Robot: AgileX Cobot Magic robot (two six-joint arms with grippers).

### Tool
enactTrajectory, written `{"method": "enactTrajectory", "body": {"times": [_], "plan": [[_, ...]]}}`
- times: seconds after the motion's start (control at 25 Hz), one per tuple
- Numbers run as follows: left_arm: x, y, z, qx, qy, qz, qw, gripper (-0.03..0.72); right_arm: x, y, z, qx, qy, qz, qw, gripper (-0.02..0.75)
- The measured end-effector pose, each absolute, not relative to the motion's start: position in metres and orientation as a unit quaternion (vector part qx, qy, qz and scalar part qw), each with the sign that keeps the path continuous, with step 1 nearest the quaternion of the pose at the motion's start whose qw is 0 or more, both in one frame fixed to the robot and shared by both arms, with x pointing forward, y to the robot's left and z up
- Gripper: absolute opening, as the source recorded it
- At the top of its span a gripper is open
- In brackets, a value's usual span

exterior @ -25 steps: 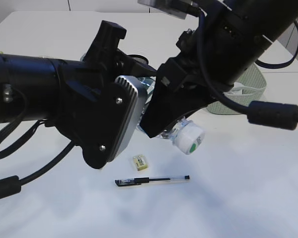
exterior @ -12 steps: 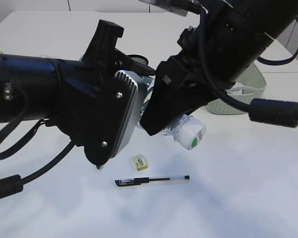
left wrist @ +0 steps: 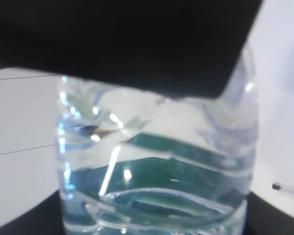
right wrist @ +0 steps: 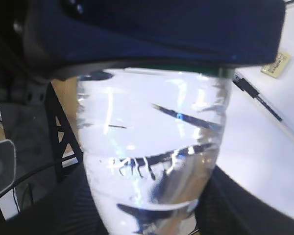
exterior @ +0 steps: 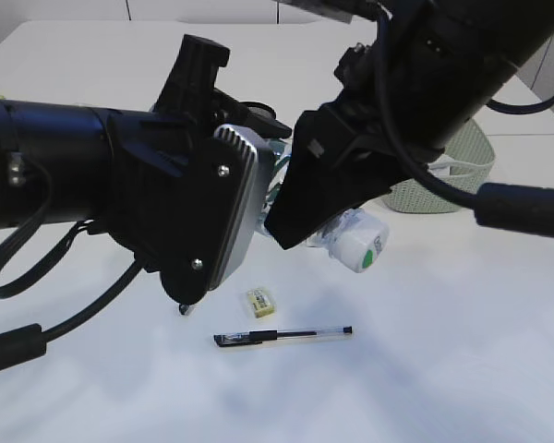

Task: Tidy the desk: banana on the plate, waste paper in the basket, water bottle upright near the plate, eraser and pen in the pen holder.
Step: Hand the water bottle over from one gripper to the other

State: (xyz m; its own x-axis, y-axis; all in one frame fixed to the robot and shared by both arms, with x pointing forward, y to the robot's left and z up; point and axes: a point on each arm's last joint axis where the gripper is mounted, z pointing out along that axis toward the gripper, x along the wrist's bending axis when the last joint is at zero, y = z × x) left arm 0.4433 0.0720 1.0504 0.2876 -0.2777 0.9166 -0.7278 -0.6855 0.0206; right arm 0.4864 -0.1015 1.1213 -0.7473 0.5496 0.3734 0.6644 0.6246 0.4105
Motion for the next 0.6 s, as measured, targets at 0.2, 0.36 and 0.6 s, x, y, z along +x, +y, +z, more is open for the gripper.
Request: {"method": "enactTrajectory", "body": {"times": [0.2, 0.36, 0.6], "plan": [[0.4438, 0.0720, 1.0511, 0.770, -0.320, 0.502, 0.228, 0.400, 0.4846, -0.1038, 1.1242, -0.336, -0.898, -0.268, 0.094, 0.398], [0.4443, 0.0718, 1.0523, 0.770, -0.315, 0.505, 0.231, 0.400, 0.4827, -0.1059, 1.1277, -0.334, -0.899, -0.270, 0.086, 0.398], [0.4447, 0.0717, 1.0532, 0.770, -0.310, 0.507, 0.234, 0.400, 0.4804, -0.1080, 1.1315, -0.332, -0.900, -0.272, 0.074, 0.407]]}}
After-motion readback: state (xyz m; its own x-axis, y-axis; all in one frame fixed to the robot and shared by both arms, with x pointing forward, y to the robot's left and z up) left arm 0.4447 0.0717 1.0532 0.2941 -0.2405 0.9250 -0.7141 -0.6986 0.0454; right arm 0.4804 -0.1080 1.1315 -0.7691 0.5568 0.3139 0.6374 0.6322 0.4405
